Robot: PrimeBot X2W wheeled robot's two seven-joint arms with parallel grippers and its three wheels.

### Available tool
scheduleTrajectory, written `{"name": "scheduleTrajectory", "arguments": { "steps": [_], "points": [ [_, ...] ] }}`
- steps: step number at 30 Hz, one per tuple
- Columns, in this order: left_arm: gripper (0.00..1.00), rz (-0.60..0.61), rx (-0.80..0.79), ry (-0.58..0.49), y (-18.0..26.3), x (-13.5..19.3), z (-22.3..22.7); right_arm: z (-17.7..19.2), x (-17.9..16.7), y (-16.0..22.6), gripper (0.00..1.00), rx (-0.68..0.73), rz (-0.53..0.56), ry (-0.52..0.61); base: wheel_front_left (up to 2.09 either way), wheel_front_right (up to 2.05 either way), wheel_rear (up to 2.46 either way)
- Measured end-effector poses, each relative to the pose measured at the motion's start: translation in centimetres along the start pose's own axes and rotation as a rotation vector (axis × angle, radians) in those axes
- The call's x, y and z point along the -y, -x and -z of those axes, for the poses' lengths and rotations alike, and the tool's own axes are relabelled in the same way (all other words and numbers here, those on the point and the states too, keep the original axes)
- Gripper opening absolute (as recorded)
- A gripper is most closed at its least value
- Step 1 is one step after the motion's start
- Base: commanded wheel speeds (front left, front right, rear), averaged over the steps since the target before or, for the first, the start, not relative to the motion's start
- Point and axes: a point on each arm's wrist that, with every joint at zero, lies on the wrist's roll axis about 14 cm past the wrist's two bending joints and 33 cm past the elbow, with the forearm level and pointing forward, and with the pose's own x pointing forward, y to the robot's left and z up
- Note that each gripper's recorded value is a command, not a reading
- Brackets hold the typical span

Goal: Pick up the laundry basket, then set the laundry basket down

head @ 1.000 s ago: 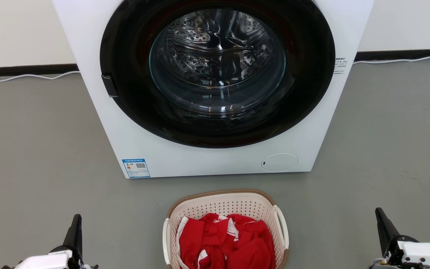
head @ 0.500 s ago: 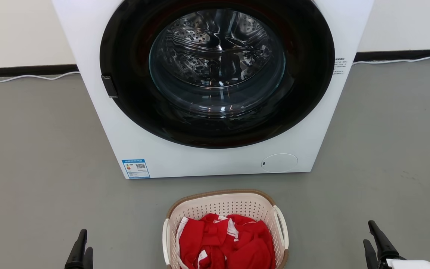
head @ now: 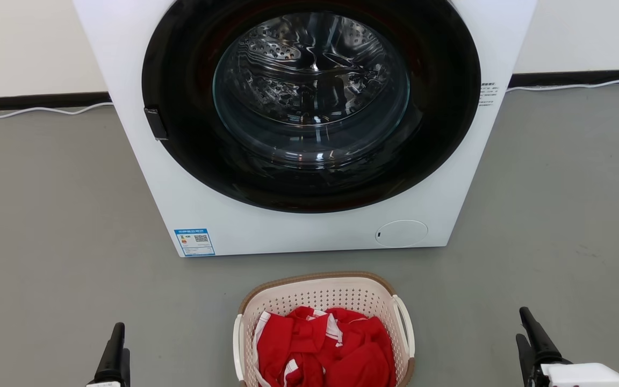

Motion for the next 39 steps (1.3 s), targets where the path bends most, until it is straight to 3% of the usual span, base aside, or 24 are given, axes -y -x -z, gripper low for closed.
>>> {"name": "scheduleTrajectory", "arguments": {
  "steps": [7,39],
  "points": [
    [1.0,0.006,-0.013,-0.058,-0.1,0.3,0.3,0.3,-0.2,-0.2,1.0,-0.002,-0.003,0.043,0.0,0.0,0.0],
    [1.0,0.07,-0.081,-0.596,-0.9,1.5,2.1,2.3,-0.6,-1.7,1.0,-0.054,-0.018,0.526,0.0,0.0,0.0]
  ]
}}
